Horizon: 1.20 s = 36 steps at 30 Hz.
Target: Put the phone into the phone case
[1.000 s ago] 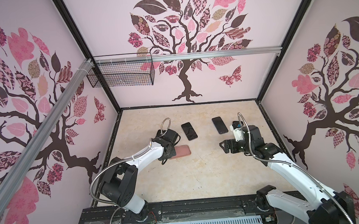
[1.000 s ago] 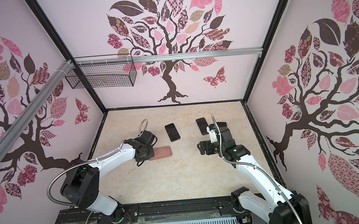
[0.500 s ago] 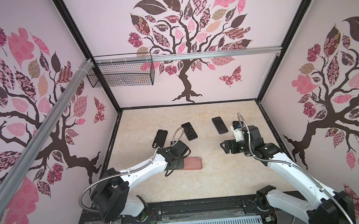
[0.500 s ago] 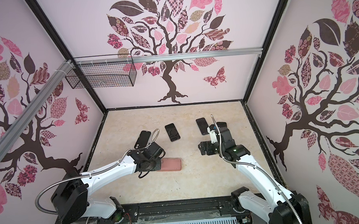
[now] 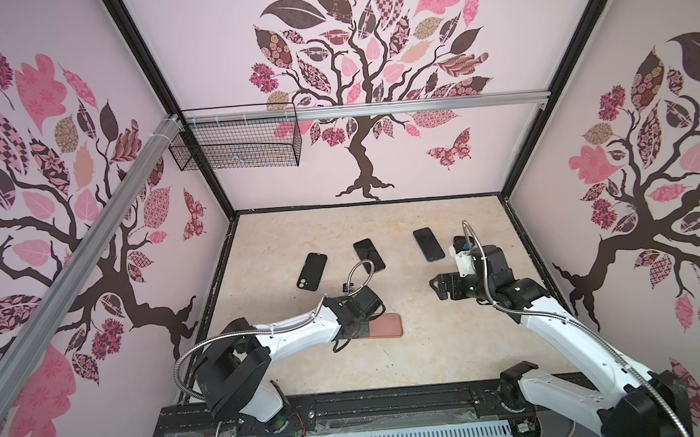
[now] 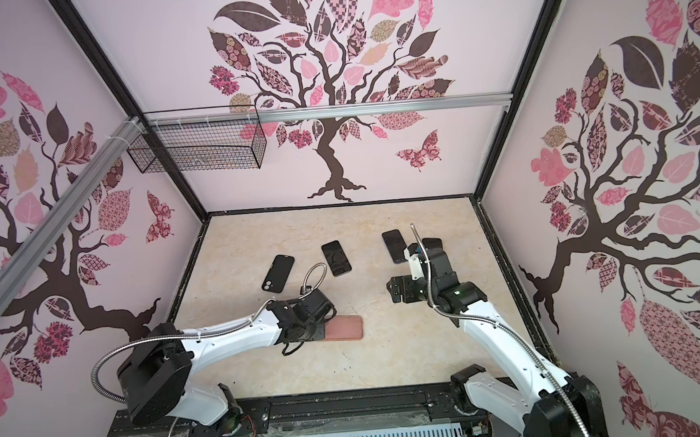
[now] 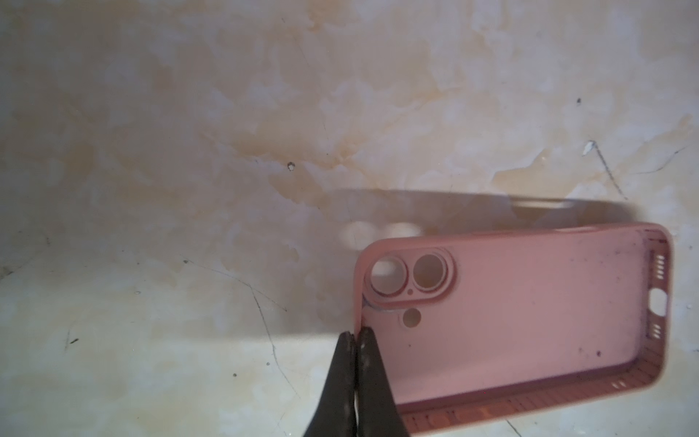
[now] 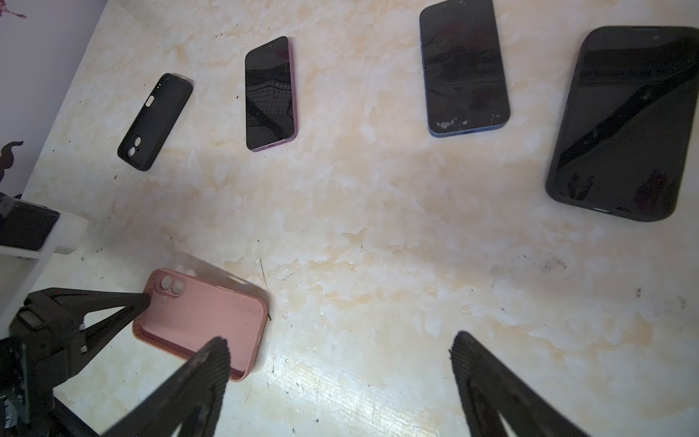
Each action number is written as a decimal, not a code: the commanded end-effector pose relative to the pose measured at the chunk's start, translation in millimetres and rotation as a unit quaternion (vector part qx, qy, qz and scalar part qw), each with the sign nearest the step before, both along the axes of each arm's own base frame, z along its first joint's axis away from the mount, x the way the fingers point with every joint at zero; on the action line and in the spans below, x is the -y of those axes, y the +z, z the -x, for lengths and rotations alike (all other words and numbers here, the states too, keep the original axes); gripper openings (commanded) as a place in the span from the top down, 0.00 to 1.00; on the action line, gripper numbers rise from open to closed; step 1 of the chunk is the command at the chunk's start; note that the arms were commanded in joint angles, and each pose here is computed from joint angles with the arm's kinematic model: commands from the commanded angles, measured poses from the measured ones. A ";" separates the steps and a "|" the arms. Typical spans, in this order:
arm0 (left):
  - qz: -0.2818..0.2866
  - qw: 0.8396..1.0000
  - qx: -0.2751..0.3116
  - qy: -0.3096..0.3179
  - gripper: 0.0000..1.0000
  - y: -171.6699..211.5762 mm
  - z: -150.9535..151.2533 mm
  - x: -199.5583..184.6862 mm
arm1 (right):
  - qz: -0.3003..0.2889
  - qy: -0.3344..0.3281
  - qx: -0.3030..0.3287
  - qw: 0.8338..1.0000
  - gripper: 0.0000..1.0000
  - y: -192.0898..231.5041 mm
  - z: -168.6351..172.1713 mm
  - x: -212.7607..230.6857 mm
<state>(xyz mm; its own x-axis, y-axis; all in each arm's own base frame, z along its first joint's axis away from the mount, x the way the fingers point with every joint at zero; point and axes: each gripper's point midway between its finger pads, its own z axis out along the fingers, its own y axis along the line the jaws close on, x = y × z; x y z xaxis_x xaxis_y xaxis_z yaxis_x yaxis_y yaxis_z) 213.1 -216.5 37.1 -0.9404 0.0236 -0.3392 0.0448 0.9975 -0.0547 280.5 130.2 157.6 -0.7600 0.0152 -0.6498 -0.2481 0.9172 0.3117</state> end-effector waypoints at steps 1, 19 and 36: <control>0.005 1.000 0.000 0.014 1.00 -9.5 3.4 0.4 | 0.006 0.003 -0.001 1.000 0.06 0.7 0.0 -0.5; 0.028 0.999 -0.005 0.030 0.72 -1.9 13.5 -3.2 | 0.009 0.009 -0.012 1.000 0.06 -4.3 0.4 -2.1; 0.035 0.990 0.128 0.037 0.03 104.7 3.7 -63.3 | 0.055 0.080 -0.042 0.994 0.01 -8.1 -18.5 -35.3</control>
<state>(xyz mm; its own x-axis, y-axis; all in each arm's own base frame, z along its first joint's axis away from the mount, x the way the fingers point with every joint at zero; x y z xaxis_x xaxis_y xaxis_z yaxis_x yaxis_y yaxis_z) 205.1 -173.1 122.7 -0.8502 -0.0877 -0.5191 -0.0030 0.9868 -0.1619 294.3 156.3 148.6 -0.8043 -0.1188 -0.5822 -0.3269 0.9067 0.2666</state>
